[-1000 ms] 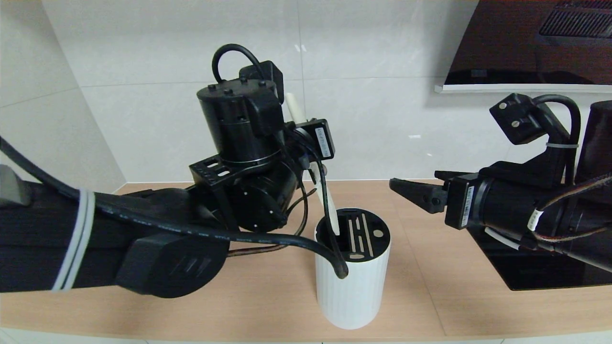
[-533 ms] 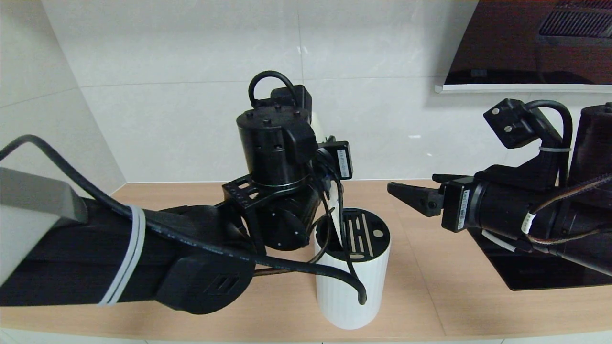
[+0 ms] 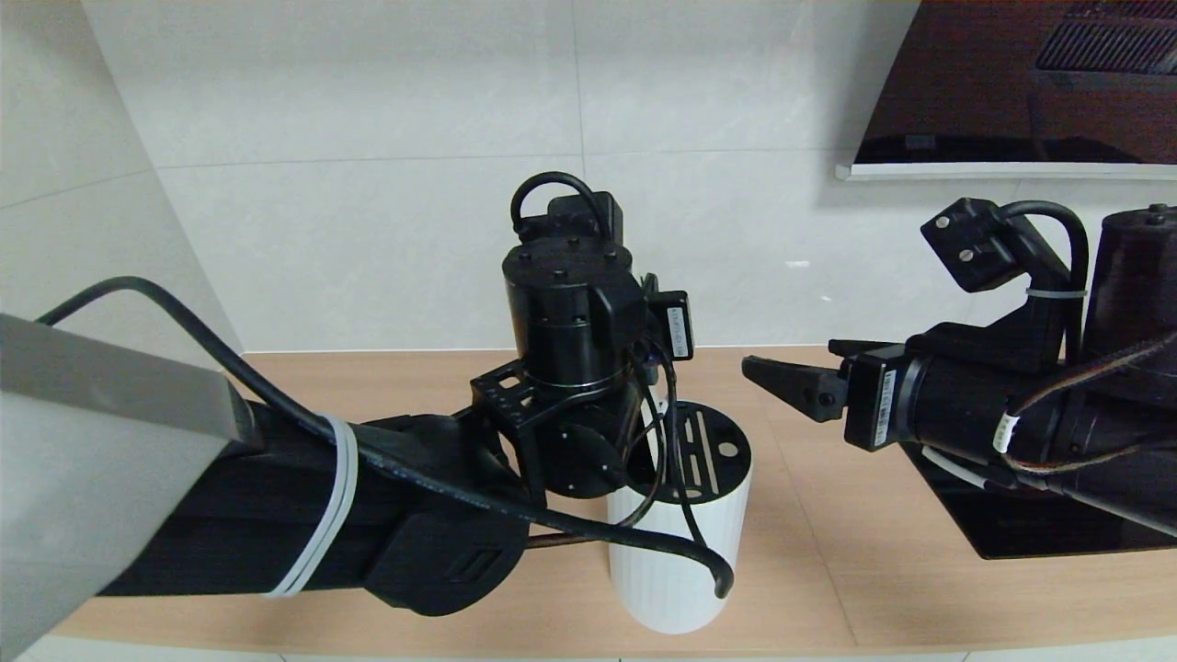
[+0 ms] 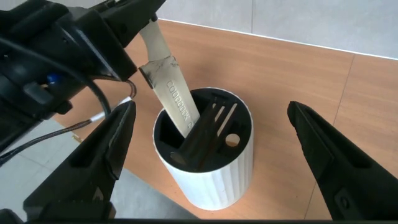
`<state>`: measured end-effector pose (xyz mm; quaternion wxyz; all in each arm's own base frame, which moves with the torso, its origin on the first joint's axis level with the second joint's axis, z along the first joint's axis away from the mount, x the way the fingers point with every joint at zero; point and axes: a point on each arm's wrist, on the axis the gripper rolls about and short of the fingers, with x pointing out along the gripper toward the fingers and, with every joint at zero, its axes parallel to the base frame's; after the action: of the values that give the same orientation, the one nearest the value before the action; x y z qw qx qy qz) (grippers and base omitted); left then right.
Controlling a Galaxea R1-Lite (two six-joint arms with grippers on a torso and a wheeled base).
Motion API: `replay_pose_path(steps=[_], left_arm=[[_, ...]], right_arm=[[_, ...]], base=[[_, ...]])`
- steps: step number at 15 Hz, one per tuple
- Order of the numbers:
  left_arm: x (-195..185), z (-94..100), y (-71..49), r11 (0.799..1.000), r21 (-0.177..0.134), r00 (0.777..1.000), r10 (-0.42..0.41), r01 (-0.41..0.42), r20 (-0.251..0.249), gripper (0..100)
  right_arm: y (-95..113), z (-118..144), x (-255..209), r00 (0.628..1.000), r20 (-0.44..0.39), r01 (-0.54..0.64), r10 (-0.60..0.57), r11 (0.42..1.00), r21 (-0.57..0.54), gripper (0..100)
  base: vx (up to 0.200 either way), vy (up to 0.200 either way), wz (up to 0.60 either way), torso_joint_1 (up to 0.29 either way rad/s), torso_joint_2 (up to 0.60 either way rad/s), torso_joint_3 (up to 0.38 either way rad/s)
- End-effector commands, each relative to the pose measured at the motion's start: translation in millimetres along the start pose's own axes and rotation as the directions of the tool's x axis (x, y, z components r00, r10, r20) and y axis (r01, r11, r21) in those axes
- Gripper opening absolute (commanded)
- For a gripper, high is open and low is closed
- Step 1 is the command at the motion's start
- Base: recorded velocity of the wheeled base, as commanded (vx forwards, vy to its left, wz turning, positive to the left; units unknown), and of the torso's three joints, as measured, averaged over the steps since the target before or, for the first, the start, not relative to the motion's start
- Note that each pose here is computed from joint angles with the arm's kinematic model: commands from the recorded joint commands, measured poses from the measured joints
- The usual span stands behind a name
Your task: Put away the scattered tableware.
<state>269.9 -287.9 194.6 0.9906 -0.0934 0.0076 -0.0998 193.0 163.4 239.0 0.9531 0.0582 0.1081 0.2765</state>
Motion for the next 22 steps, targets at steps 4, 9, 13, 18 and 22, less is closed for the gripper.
replay_pose_path(steps=[4, 9, 13, 18, 22], left_arm=[[-1, 1.4, 0.6, 1.0, 0.0, 1.0, 0.019, -0.019, 0.006, 0], [-14, 25.8, 6.7, 1.0, -0.006, 0.999, 0.015, -0.015, 0.047, 0], [-12, 22.4, 6.8, 1.0, -0.001, 0.999, 0.023, -0.023, 0.042, 0], [-8, 9.1, 2.7, 1.0, 0.017, 1.0, 0.021, -0.022, 0.016, 0], [-9, -4.8, -6.7, 1.0, 0.029, 1.0, 0.002, -0.001, -0.012, 0]], right_arm=[[0, -4, 3, 1.0, -0.015, 0.002, -0.002, 1.0, -0.002, 100], [0, -4, 4, 1.0, -0.018, 0.003, -0.003, 1.0, -0.002, 100], [0, -5, 4, 1.0, -0.019, 0.0, 0.0, 1.0, -0.003, 100], [0, -6, 6, 1.0, -0.026, 0.003, -0.003, 1.0, -0.004, 100], [0, -7, 7, 1.0, -0.029, 0.003, -0.003, 1.0, -0.004, 100]], base=[[0.0, 0.0, 0.0, 0.0, 0.0, 0.0], [0.0, 0.0, 0.0, 0.0, 0.0, 0.0], [0.0, 0.0, 0.0, 0.0, 0.0, 0.0], [0.0, 0.0, 0.0, 0.0, 0.0, 0.0], [0.0, 0.0, 0.0, 0.0, 0.0, 0.0]])
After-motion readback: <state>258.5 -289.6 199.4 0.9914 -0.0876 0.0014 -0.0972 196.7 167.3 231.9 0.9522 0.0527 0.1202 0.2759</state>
